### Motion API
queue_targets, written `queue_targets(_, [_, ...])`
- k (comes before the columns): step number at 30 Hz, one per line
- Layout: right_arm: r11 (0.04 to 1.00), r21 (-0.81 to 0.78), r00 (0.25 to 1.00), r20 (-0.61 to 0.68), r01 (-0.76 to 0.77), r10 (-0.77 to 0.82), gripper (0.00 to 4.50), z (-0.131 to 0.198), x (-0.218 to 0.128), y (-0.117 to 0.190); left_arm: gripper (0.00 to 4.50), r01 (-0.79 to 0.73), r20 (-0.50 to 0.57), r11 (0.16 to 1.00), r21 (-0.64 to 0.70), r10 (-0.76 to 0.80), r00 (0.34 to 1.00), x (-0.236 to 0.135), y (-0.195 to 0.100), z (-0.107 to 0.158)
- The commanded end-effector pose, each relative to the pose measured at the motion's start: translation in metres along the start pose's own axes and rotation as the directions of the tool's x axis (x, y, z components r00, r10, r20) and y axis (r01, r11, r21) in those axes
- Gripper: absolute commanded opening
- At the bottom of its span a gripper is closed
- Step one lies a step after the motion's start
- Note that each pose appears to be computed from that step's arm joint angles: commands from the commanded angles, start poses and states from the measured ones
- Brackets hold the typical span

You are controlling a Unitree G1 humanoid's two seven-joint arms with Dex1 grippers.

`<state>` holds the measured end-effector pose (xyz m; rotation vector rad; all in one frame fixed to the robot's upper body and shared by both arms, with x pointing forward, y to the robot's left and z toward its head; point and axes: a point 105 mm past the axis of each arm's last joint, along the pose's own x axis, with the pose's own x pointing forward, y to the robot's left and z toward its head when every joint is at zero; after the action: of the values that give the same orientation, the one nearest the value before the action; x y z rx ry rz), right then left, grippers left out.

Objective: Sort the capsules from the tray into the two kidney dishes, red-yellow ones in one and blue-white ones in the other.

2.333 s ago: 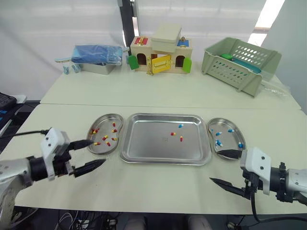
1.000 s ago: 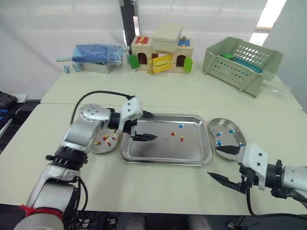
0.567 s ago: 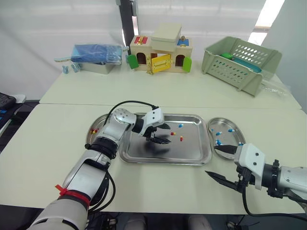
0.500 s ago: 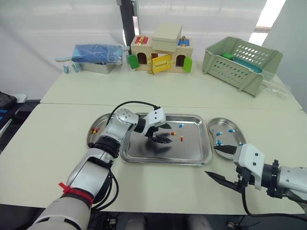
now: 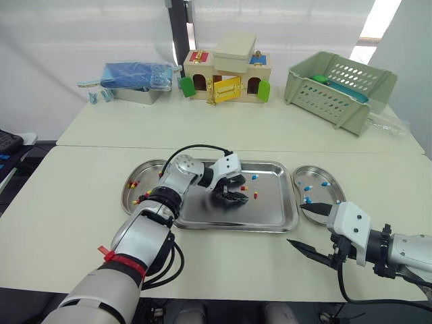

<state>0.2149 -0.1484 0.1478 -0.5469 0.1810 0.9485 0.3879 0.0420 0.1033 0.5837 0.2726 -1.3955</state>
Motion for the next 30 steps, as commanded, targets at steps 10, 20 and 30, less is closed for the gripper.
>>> queue_targets(10, [0.999, -0.036, 1.0, 0.022, 0.0, 0.0, 4.44, 0.011, 0.0, 0.001, 1.82, -0.018, -0.031, 1.0, -0.007, 0.018, 0.999, 0.0, 0.002, -0.006])
queue_targets(20, [0.999, -0.041, 1.0, 0.023, -0.004, 0.005, 4.44, 0.011, 0.001, 0.0, 0.01, -0.015, -0.046, 1.0, -0.021, 0.014, 0.999, -0.003, 0.001, -0.012])
queue_targets(30, [0.999, -0.04, 0.999, 0.03, -0.011, 0.012, 4.44, 0.012, 0.003, 0.001, 0.01, -0.047, 0.069, 0.999, -0.005, 0.047, 0.997, -0.02, 0.011, 0.01])
